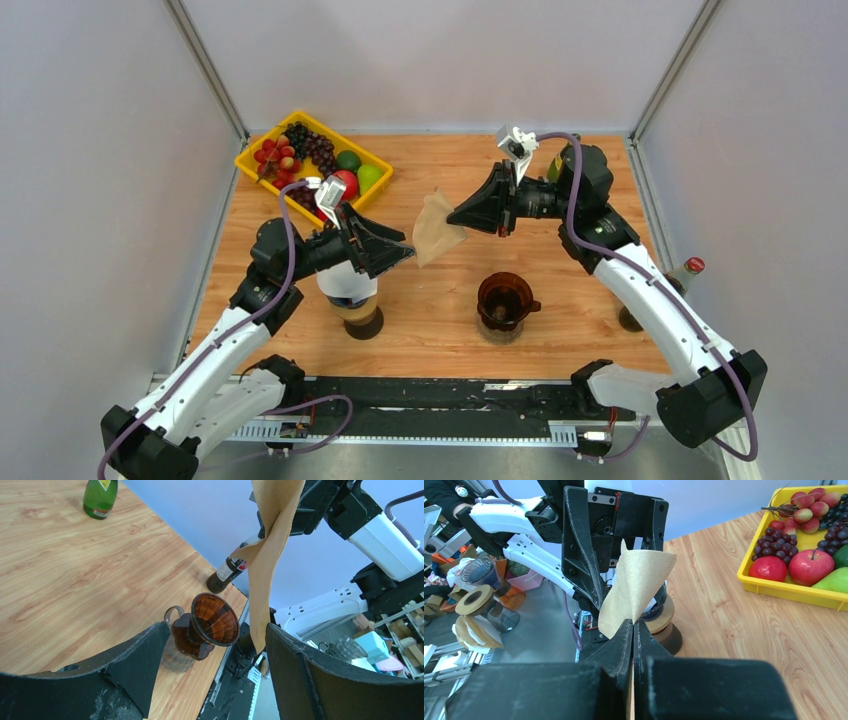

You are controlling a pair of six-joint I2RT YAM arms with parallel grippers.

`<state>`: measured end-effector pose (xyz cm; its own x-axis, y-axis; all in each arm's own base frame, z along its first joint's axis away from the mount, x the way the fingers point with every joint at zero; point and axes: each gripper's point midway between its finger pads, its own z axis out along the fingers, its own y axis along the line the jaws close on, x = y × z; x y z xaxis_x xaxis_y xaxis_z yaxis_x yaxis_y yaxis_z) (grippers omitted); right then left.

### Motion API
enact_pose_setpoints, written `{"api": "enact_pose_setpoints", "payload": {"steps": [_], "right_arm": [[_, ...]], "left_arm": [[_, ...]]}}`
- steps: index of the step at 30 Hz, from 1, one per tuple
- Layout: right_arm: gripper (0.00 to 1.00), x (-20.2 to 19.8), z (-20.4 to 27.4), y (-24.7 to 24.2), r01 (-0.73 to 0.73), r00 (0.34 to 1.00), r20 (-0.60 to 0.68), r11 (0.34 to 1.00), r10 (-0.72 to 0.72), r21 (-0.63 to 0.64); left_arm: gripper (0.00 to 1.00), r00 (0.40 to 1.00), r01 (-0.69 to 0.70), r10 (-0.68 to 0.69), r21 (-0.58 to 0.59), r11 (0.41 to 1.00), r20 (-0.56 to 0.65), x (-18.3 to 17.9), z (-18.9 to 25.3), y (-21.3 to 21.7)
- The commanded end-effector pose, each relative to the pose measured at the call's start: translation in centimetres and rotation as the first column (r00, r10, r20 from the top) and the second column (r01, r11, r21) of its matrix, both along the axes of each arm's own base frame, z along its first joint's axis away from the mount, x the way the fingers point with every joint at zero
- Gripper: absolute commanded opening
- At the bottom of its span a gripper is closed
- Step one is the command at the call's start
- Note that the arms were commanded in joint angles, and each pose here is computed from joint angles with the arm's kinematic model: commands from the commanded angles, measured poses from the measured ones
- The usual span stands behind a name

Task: Place the coffee filter in the dripper

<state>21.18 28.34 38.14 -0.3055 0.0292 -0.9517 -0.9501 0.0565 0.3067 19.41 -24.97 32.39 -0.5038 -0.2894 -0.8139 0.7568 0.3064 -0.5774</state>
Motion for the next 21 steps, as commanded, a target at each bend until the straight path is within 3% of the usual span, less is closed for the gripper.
{"api": "enact_pose_setpoints", "payload": {"steps": [1, 10, 21], "right_arm": [[0.00, -0.9, 2.0, 0.3, -0.045, 0.997, 0.058, 0.998, 0.043, 0.038], [0.00, -1.5, 2.4, 0.6, -0.063, 0.996, 0.065, 0.997, 0.060, 0.045], [0.00, -2.4, 2.3, 0.6, -0.111, 0.993, 0.055, 0.993, 0.109, 0.042]], "left_arm": [[0.81, 0.997, 0.023, -0.019, -0.044, 0.999, 0.075, -0.4, 2.6, -0.4], [0.76, 0.996, 0.050, -0.046, -0.052, 0.997, 0.079, -0.6, 2.8, -1.0], [0.49, 0.995, 0.039, -0.034, -0.046, 0.998, 0.089, -0.6, 2.8, -0.8]]}}
